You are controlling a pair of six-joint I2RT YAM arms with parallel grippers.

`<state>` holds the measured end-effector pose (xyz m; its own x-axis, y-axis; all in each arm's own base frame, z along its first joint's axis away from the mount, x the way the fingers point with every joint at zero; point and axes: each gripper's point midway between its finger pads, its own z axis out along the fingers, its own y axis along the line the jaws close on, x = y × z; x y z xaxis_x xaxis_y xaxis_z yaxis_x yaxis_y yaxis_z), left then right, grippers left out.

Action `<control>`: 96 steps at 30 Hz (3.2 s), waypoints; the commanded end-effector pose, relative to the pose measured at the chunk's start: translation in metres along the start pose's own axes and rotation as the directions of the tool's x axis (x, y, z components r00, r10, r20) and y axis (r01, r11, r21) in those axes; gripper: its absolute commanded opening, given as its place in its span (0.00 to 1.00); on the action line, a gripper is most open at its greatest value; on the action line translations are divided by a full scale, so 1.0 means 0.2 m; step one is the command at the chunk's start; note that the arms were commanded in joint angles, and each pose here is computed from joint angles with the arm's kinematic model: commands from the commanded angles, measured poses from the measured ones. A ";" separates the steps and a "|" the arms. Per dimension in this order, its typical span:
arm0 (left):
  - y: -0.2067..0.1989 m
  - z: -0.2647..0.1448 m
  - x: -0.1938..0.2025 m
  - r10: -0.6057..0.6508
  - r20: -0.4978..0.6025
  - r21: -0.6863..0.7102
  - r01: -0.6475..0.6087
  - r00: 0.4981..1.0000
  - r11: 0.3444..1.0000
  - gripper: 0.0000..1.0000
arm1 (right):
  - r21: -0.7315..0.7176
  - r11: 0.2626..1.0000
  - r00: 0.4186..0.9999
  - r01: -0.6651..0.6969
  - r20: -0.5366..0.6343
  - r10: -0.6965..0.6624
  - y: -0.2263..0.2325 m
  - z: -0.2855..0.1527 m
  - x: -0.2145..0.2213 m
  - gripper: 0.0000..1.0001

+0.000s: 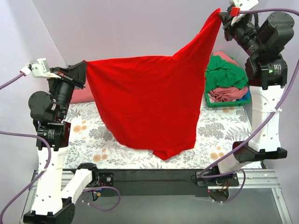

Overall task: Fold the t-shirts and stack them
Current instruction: Flatten the tshirt out, then fold the tshirt

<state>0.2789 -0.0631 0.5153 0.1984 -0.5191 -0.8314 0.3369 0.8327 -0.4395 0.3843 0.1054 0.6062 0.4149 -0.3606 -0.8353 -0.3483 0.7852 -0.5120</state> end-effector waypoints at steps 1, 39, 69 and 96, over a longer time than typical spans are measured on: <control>-0.15 -0.06 -0.23 0.030 0.120 0.069 -0.038 0.992 0.997 0.00 | 0.079 0.995 0.985 0.055 0.161 -0.067 -0.09 -0.19 -0.35 0.01; -0.14 -0.10 -0.18 0.045 0.151 0.082 -0.058 0.988 0.995 0.00 | 0.034 0.999 0.994 0.009 0.112 -0.012 -0.02 -0.25 -0.17 0.01; 1.53 0.24 1.50 -0.173 -0.433 -0.576 -0.124 0.885 0.808 0.00 | -0.204 0.920 0.876 -0.335 -0.426 0.224 0.92 0.88 1.83 0.01; 1.49 0.14 1.58 -0.225 -0.489 -0.549 -0.096 0.842 0.830 0.00 | -0.393 0.749 0.824 -0.534 -0.441 0.356 1.05 0.34 1.54 0.01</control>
<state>0.4719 0.0160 0.1030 -0.4080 -0.5356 -0.7394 -0.2795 0.8442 -0.4573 0.5109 0.1902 0.2294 -0.2200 -0.2634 -0.9393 -0.7839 0.6208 0.0095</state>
